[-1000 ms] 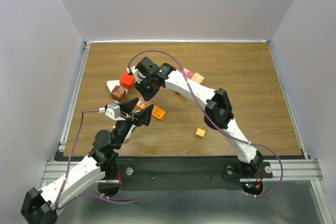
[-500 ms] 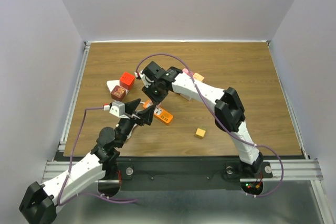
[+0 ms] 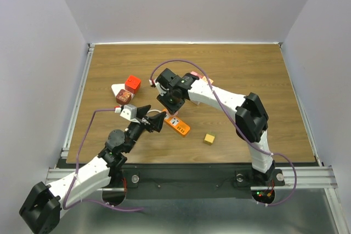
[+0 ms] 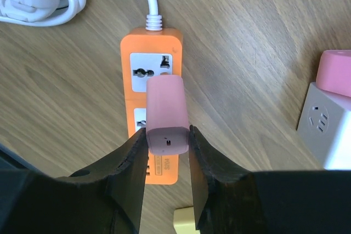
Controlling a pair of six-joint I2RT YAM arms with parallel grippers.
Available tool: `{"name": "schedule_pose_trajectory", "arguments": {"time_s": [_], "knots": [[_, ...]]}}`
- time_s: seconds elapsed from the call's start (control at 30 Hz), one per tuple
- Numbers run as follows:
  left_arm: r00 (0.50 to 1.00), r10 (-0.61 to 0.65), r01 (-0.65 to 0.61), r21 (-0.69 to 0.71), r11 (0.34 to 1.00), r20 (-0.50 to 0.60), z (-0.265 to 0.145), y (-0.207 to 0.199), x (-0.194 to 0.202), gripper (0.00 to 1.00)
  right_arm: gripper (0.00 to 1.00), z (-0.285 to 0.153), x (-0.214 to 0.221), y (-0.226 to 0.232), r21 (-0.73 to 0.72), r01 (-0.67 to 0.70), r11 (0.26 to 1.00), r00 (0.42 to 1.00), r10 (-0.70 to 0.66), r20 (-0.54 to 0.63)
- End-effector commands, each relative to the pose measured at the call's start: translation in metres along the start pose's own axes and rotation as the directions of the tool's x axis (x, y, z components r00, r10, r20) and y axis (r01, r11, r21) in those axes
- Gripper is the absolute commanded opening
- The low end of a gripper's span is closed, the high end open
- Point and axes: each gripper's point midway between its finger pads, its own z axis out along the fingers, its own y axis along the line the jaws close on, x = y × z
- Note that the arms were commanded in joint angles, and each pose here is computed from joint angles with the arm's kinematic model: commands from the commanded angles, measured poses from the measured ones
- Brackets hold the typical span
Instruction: Insert the plug
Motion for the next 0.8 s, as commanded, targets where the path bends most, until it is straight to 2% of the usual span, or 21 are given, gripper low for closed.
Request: {"name": "schedule_pose_trajectory", "arguments": {"time_s": [0.0,0.2,0.47,0.77], "knots": [[0.998,0.004,-0.008,0.052,0.999,0.066,-0.001,-0.009,-0.014,0.94,0.22,-0.007,-0.025,0.002,-0.010,0.003,1.000,0.997,-0.002,0.072],[0.998,0.008,-0.011,0.060,0.998,0.062,-0.001,-0.010,-0.013,0.94,0.22,0.016,-0.031,0.004,-0.024,0.015,1.000,0.999,-0.014,0.048],[0.998,0.011,-0.016,0.082,0.996,0.058,-0.002,-0.014,-0.012,0.94,0.23,0.019,-0.035,0.004,-0.040,0.077,0.996,0.997,-0.076,0.023],[0.998,0.011,-0.020,0.147,0.989,0.061,-0.005,-0.025,-0.012,0.89,0.23,0.036,-0.067,0.005,-0.066,0.184,0.981,0.982,-0.182,0.041]]}}
